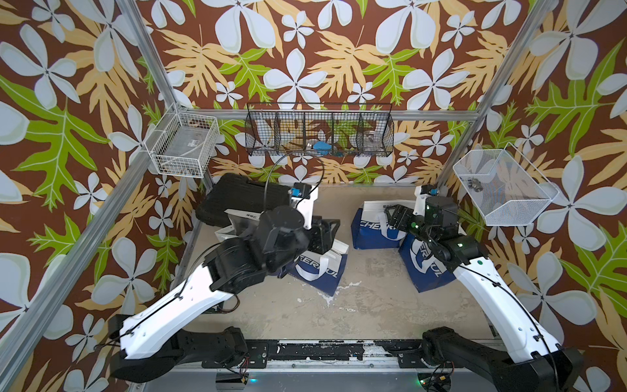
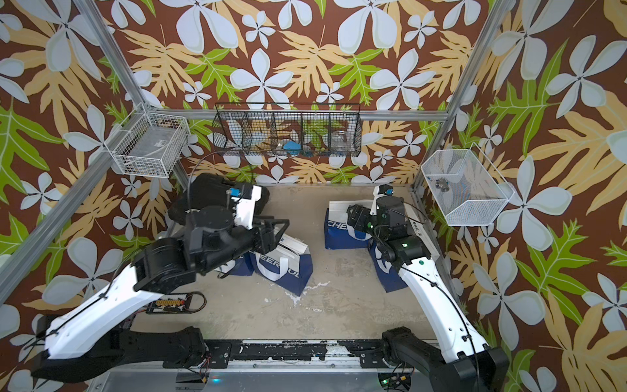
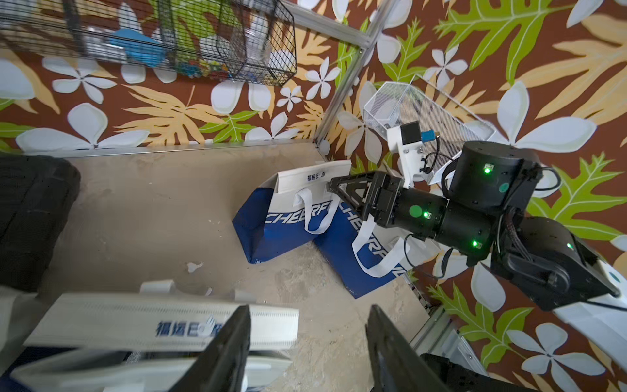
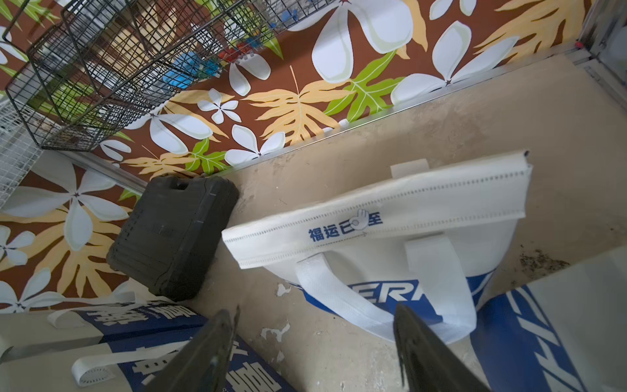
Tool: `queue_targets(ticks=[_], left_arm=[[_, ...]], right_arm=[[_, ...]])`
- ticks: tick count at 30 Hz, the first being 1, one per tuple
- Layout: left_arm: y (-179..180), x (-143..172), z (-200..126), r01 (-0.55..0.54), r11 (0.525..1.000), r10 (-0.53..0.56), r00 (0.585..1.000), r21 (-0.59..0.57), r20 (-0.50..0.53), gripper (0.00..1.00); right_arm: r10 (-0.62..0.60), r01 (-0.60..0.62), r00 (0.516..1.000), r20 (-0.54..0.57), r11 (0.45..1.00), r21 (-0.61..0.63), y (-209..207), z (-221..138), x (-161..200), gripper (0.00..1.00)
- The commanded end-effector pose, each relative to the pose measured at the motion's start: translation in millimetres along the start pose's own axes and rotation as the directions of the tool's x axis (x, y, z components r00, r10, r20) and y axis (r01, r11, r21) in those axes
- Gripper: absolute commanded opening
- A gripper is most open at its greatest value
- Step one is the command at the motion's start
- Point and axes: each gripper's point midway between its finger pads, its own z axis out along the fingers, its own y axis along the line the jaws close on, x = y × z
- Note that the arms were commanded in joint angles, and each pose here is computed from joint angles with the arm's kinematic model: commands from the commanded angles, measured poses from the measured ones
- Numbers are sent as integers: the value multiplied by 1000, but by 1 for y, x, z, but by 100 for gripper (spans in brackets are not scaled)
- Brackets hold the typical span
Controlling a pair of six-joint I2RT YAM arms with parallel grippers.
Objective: Open the takeout bag
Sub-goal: Pick up the takeout bag at the center of the board.
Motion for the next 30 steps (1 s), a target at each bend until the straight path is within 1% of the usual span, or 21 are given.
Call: queue_targets(ticks=[1,2,4,6,8,9,10,12,14,17,20,22,23,27,29,30], left_arm=[[-12,-9,35,-185,982,186,982,47,-18,67],[-3,-10,57,-185,983,186,982,20,-46,67],[7,-7,96,-150,986,156,983,67,-96,64],[14,-11,127,-117,987,127,988,115,-86,68],[12,-8,158,-161,975,173,983,152,-63,74],[13,-5,172,-184,971,196,978,153,-68,75],[15,1,188,-206,967,220,972,148,-85,76],[29,8,215,-224,970,234,966,97,-112,78],[32,16,230,-206,971,221,967,122,-128,80],[30,28,239,-203,965,226,965,169,-133,83],[41,34,249,-205,972,221,965,119,-144,82],[43,39,253,-202,972,218,965,119,-144,81],[42,41,255,-195,972,214,966,131,-145,79],[32,60,265,-140,968,182,963,208,-198,57],[29,66,267,-106,968,157,964,228,-216,41],[27,66,266,-91,968,143,965,233,-218,29]], right_arm=[[63,-57,996,67,995,-87,12,-5,-9,74],[72,-65,995,67,993,-95,12,-5,-6,73],[78,-74,996,52,995,-74,6,-5,1,71],[86,-85,996,36,996,-37,-3,-7,8,69],[91,-90,996,26,995,-35,-3,-17,13,66],[89,-88,996,27,995,-37,-2,-23,13,66],[77,-76,997,29,996,-38,1,-32,13,66],[45,-45,999,29,999,-4,0,-47,13,66],[18,-19,999,29,1000,24,-4,-61,13,66],[7,-8,1000,27,1000,30,-7,-74,17,66],[13,-13,1000,10,1000,8,-5,-79,23,66],[24,-24,1000,2,1000,-18,-2,-81,26,66],[29,-29,1000,-2,999,-26,-1,-81,28,66],[38,-38,999,-9,999,-11,-7,-81,35,66],[46,-46,999,-5,999,-6,-9,-83,36,66],[50,-50,999,-4,999,-6,-9,-84,37,66]])
